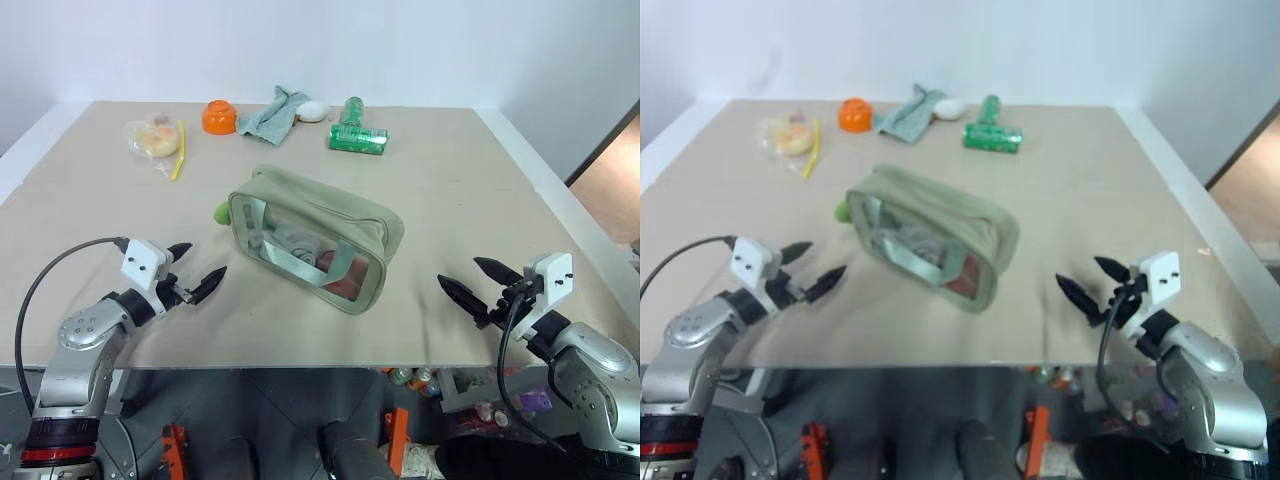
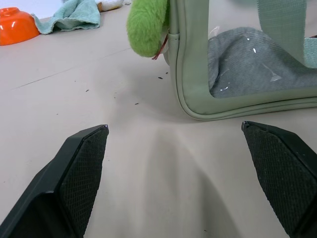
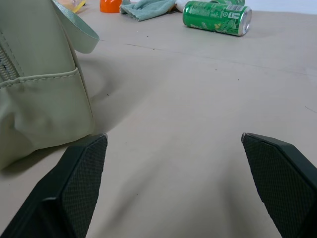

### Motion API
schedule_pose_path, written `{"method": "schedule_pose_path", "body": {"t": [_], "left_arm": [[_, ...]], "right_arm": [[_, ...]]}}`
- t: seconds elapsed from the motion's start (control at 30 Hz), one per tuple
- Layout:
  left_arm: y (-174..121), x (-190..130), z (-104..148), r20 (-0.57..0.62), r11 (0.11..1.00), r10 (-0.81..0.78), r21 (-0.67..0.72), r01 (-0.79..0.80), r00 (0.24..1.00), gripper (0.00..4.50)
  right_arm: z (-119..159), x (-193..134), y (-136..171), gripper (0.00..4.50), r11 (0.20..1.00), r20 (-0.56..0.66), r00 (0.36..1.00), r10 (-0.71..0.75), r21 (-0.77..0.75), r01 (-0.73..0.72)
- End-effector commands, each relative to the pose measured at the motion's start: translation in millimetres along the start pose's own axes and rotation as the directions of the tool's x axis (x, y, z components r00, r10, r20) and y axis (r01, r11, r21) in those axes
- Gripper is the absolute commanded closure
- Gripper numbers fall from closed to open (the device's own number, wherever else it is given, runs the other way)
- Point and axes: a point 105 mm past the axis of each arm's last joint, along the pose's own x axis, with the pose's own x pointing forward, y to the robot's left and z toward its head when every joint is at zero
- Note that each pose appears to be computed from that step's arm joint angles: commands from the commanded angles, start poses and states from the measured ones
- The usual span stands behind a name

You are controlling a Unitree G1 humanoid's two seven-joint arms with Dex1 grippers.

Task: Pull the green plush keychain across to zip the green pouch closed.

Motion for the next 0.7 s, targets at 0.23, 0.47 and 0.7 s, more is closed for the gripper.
{"method": "schedule_pose_path", "body": {"t": [0.23,0.47,0.7], "left_arm": [[3,-1,15,0.075,1.000,-0.030,0.002,0.030,0.997,0.03],[3,-2,18,0.089,0.999,-0.037,0.001,0.037,0.995,0.03],[-6,-1,44,0.146,0.990,-0.135,0.047,0.130,0.980,0.03]], "right_arm": [[14,-2,-5,0.00,0.998,0.033,0.999,0.005,-0.058,-0.003],[16,-1,-4,0.00,0.998,0.030,1.000,0.008,-0.059,-0.006],[17,-1,-5,0.00,0.998,0.028,1.000,0.005,-0.062,-0.004]]}}
